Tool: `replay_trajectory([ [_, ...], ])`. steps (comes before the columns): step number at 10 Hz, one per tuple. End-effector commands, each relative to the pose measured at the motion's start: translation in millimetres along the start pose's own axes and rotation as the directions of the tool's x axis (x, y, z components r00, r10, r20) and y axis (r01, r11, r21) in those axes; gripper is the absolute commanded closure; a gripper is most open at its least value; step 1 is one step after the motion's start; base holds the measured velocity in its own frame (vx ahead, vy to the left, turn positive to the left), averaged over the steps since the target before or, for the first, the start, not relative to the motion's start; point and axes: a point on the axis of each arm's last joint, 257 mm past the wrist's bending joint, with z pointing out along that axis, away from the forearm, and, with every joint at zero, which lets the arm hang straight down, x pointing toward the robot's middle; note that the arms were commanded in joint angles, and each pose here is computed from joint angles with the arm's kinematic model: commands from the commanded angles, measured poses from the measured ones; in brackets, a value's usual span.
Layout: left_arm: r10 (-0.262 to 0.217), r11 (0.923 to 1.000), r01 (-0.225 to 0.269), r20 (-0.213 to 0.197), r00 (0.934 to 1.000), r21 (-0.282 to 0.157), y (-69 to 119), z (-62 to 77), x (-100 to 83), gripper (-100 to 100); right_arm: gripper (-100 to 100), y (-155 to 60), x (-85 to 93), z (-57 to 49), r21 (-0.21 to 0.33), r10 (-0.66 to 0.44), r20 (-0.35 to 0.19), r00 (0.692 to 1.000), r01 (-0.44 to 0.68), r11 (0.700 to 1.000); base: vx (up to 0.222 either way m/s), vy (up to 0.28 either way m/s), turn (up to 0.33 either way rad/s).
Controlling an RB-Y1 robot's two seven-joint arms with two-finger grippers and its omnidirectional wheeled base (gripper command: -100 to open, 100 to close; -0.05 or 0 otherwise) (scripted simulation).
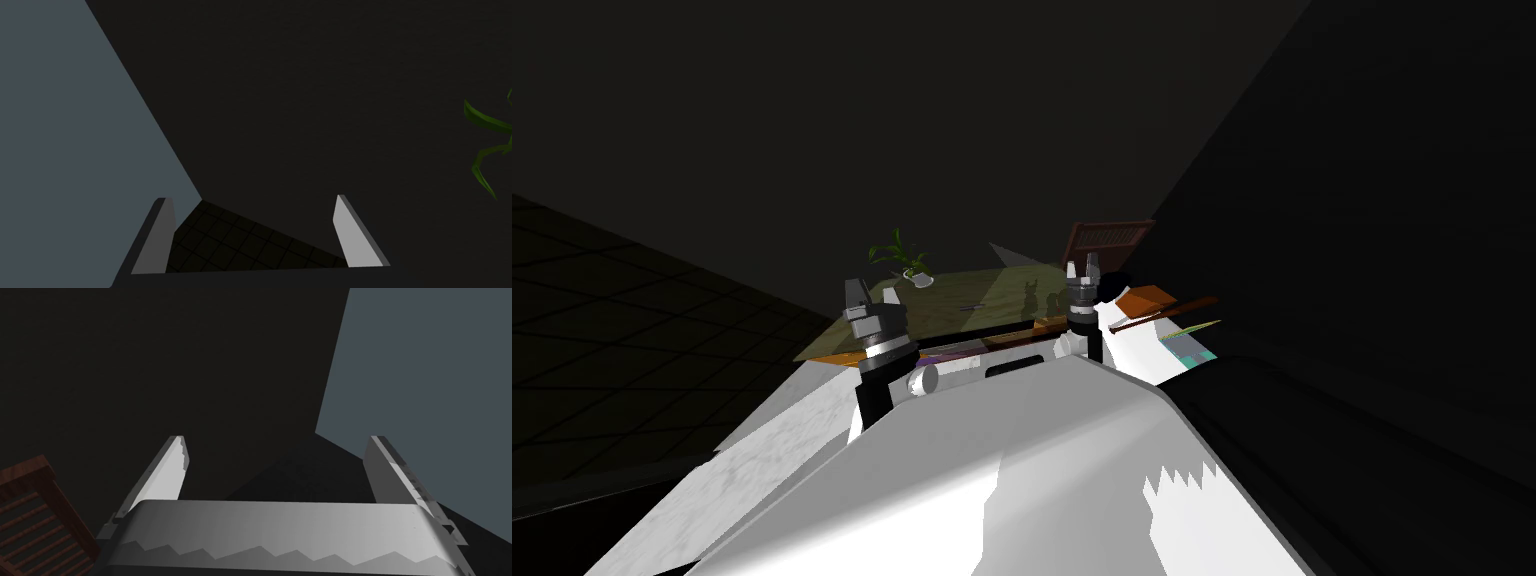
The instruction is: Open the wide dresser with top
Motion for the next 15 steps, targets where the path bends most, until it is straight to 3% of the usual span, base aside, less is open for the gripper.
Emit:
replay_trajectory([
  [1,0.0,1.0,0.0,0.0,1.0,0.0,0.0,0.0,0.0,0,0,0.0,0.0,0.0,0.0,0.0,0.0,1.0,0.0,1.0,0.0,0.0,0.0],
  [9,0.0,1.0,0.0,0.0,1.0,0.0,-0.2,0.1,0.0,0,0,0.2,0.0,0.1,0.0,0.0,0.0,1.0,0.0,1.0,0.0,0.0,0.0],
  [10,0.013,0.9999,-0.013,-0.03,0.9995,-0.001,4.9,-0.6,3.8,-100,0,0.2,0.0,0.1,0.0,0.0,0.0,1.0,0.0,1.0,0.005,0.0,0.006],
  [15,0.051,0.9982,-0.054,-0.119,0.9916,-0.027,43.3,-7.7,12.7,-100,0,-0.1,0.0,-0.1,0.0,0.0,0.0,1.0,0.0,1.0,0.0,0.001,0.008],
])
